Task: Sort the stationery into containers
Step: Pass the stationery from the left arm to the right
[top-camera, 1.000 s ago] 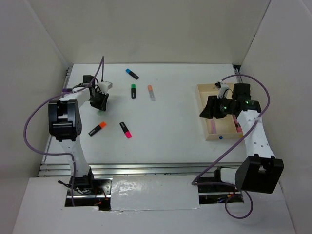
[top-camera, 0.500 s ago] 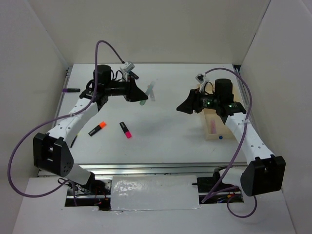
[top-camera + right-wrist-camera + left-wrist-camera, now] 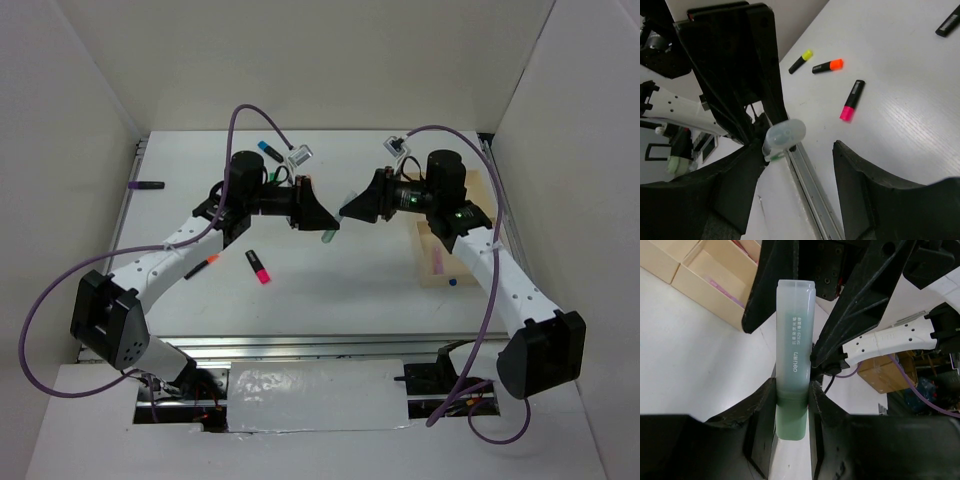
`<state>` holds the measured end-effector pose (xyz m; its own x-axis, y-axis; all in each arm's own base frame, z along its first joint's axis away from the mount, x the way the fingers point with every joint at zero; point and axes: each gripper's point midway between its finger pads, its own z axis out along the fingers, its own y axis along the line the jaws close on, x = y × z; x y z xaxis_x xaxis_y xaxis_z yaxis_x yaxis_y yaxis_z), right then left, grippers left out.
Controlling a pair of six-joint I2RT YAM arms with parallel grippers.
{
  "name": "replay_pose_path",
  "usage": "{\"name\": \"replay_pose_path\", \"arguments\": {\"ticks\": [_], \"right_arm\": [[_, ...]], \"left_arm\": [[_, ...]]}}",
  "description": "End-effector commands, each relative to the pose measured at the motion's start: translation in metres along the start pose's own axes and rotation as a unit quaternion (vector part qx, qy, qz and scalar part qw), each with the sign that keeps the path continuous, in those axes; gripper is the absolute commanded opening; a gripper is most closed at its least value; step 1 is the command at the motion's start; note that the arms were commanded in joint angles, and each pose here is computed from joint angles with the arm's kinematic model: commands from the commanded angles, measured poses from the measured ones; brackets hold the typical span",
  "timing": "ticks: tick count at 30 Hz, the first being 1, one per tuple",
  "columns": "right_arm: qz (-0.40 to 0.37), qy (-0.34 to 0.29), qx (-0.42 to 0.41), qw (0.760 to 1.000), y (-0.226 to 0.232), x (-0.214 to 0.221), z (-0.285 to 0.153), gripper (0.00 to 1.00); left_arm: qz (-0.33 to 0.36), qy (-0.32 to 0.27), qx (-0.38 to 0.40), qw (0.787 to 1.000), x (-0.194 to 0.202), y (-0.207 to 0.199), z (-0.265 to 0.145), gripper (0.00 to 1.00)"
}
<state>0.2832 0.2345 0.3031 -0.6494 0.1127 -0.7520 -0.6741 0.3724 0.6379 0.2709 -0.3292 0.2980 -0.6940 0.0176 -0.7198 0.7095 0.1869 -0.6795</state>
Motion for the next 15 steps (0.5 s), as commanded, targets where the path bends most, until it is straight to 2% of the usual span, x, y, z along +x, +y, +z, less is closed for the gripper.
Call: {"name": "replay_pose_path", "arguments": {"ticks": [1,3,5,6,7,9,10,11,12,13,14,15], "right_arm": [[-0.023,-0.028,-0.032,0.999,0.021,-0.027,0.005,0.66],[-0.023,-0.027,-0.036,0.999,0.023,-0.029,0.006,0.63],[-0.019,-0.025,-0.039,0.999,0.022,-0.029,0.008,0.55],[-0.016,-0.022,-0.042,0.999,0.023,-0.028,0.008,0.48],[-0.020,-0.025,-0.050,0.998,0.025,-0.031,0.009,0.32],[-0.019,-0.024,-0.053,0.998,0.026,-0.030,0.009,0.19],[-0.021,-0.024,-0.053,0.998,0.025,-0.030,0.008,0.14],[-0.020,-0.023,-0.053,0.998,0.025,-0.029,0.008,0.05],[-0.024,-0.025,-0.049,0.998,0.023,-0.030,0.006,0.03],[-0.018,-0.021,-0.041,0.999,0.020,-0.027,0.003,0.01],[-0.032,-0.023,-0.035,0.999,0.018,-0.028,-0.001,0.00],[-0.037,-0.023,-0.024,0.999,0.012,-0.027,-0.004,0.00]], "left_arm": [[0.019,-0.021,0.031,0.999,-0.010,-0.028,0.000,0.01],[0.010,-0.021,0.036,0.999,-0.009,-0.029,0.001,0.01],[0.011,-0.022,0.038,0.999,-0.010,-0.030,0.003,0.01],[0.016,-0.023,0.038,0.999,-0.011,-0.030,0.003,0.01],[0.016,-0.024,0.036,0.999,-0.012,-0.030,0.003,0.01],[0.016,-0.024,0.036,0.999,-0.011,-0.029,0.003,0.03],[0.016,-0.023,0.036,0.999,-0.011,-0.029,0.003,0.07],[0.013,-0.022,0.030,0.999,-0.010,-0.026,0.003,0.22],[0.016,-0.023,0.025,0.999,-0.012,-0.026,0.003,0.29],[0.029,-0.024,0.017,0.999,-0.013,-0.023,0.002,0.39],[0.021,-0.023,-0.013,0.999,-0.016,-0.014,-0.001,0.60],[0.027,-0.019,-0.027,0.999,-0.016,-0.009,-0.004,0.69]]}}
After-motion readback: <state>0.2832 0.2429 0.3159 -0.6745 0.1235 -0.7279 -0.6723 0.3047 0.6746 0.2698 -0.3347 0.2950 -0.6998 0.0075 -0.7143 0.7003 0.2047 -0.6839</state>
